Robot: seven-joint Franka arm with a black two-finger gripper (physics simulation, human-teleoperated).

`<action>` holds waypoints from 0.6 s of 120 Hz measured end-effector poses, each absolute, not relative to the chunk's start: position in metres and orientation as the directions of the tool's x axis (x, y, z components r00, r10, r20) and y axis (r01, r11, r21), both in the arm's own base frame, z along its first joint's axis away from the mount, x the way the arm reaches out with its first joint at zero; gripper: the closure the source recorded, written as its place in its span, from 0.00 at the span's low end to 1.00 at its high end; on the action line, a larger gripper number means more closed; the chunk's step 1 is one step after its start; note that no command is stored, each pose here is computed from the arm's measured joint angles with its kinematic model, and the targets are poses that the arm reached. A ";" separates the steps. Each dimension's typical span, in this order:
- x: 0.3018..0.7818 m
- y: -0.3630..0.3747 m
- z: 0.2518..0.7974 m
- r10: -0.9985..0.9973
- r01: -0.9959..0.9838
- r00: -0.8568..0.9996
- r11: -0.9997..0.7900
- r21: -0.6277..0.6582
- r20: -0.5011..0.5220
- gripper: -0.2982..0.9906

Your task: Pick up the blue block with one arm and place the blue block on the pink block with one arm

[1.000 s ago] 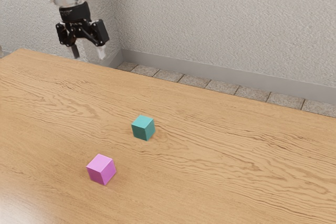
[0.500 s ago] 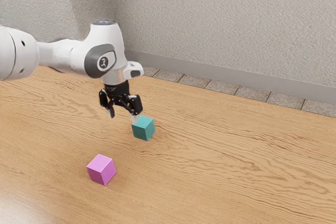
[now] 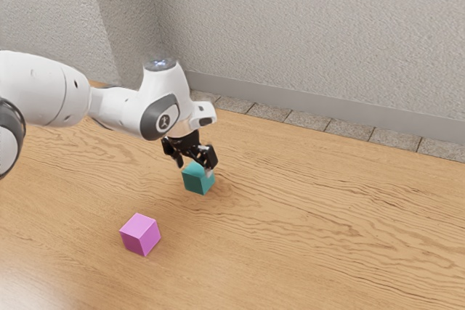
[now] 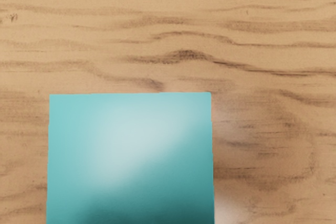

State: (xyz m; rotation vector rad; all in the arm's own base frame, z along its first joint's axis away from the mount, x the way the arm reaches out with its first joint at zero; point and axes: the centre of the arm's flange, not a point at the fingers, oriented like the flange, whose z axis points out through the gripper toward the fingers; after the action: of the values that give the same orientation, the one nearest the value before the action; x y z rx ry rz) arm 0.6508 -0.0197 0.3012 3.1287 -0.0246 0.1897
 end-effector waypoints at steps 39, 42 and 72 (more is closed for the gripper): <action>0.656 -0.014 0.288 -0.025 -0.025 0.991 -1.000 0.005 0.131 0.23; 0.656 -0.012 0.286 -0.025 -0.025 0.991 -1.000 0.005 0.130 0.23; 0.663 -0.005 0.268 -0.036 -0.037 0.992 -0.999 0.004 0.118 0.27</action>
State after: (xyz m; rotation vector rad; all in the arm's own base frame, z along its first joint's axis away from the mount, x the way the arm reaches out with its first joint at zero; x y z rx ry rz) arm 0.6630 -0.0048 0.2678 3.1299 -0.0577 0.1854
